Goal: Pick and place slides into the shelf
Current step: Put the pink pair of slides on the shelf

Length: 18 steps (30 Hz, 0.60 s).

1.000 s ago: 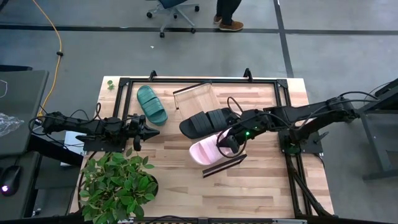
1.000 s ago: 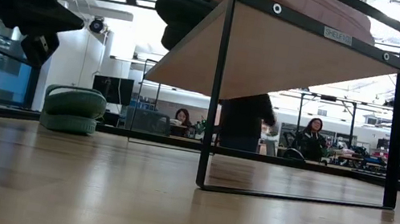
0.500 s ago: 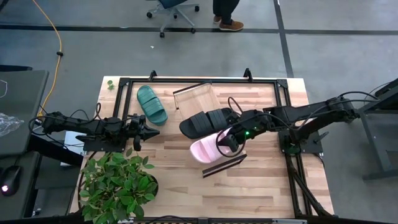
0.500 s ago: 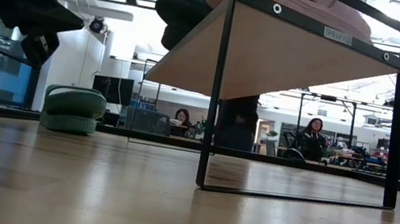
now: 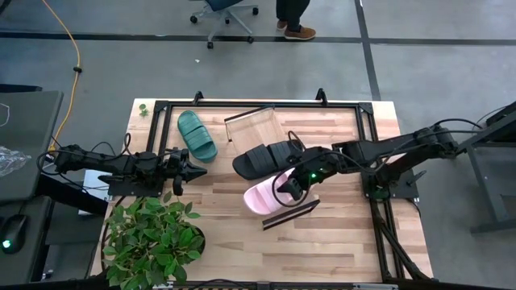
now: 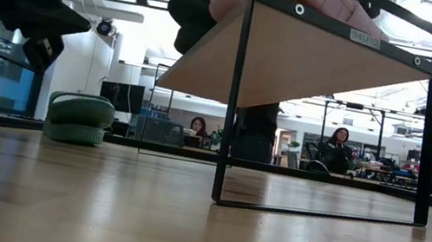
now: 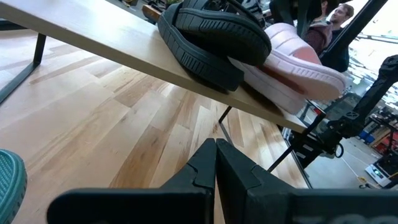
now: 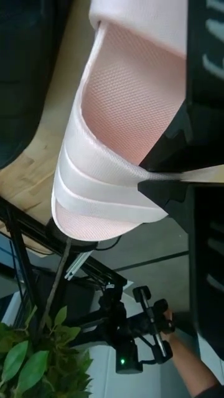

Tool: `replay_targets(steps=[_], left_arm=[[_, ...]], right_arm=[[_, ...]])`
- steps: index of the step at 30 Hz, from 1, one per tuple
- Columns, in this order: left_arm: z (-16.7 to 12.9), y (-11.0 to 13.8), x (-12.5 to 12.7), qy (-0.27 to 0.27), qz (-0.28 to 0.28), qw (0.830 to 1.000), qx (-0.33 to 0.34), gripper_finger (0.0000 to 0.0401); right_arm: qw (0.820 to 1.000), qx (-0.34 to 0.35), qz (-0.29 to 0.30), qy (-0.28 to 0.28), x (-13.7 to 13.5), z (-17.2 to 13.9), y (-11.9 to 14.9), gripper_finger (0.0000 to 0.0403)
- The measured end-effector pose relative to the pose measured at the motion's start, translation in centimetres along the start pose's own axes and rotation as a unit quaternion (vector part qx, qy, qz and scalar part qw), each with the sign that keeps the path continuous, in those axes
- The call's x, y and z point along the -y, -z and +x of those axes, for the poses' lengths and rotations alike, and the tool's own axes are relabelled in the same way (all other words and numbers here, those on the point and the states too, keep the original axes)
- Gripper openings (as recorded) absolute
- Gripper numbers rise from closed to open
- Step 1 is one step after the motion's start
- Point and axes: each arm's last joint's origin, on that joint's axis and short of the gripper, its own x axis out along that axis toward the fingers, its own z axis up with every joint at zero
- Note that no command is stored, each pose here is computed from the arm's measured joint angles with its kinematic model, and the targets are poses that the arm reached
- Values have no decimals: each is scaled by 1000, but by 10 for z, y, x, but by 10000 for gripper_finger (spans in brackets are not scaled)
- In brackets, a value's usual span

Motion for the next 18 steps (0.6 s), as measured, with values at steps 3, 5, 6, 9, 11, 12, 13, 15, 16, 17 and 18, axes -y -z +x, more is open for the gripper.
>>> replay_targets(steps=[3,5,6,9,11,12,13,15,16,17,18], left_arm=[[0,0,0,0,0,1000,0,1],[0,0,0,0,0,1000,0,1],[0,0,0,0,0,1000,0,1],[0,0,0,0,0,1000,0,1],[0,0,0,0,0,1000,0,1],[0,0,0,0,0,1000,0,1],[0,0,0,0,0,1000,0,1],[0,0,0,0,0,1000,0,1],[0,0,0,0,0,1000,0,1],[0,0,0,0,0,1000,0,1],[0,0,0,0,0,1000,0,1]], right_arm=[[1000,-5,0,2,0,5,2,0],[1000,-4,-1,3,0,6,2,0],[1000,-2,-1,2,-1,7,2,0],[1000,5,-2,2,-2,6,2,0],[1000,8,-2,3,-2,6,2,0],[1000,8,-2,3,-2,6,2,0],[1000,8,-2,3,-2,6,2,0],[1000,8,-2,3,-2,6,2,0],[1000,8,-2,3,-2,6,2,1],[1000,9,-2,3,-2,6,2,3],[1000,9,-2,4,-2,6,2,6]])
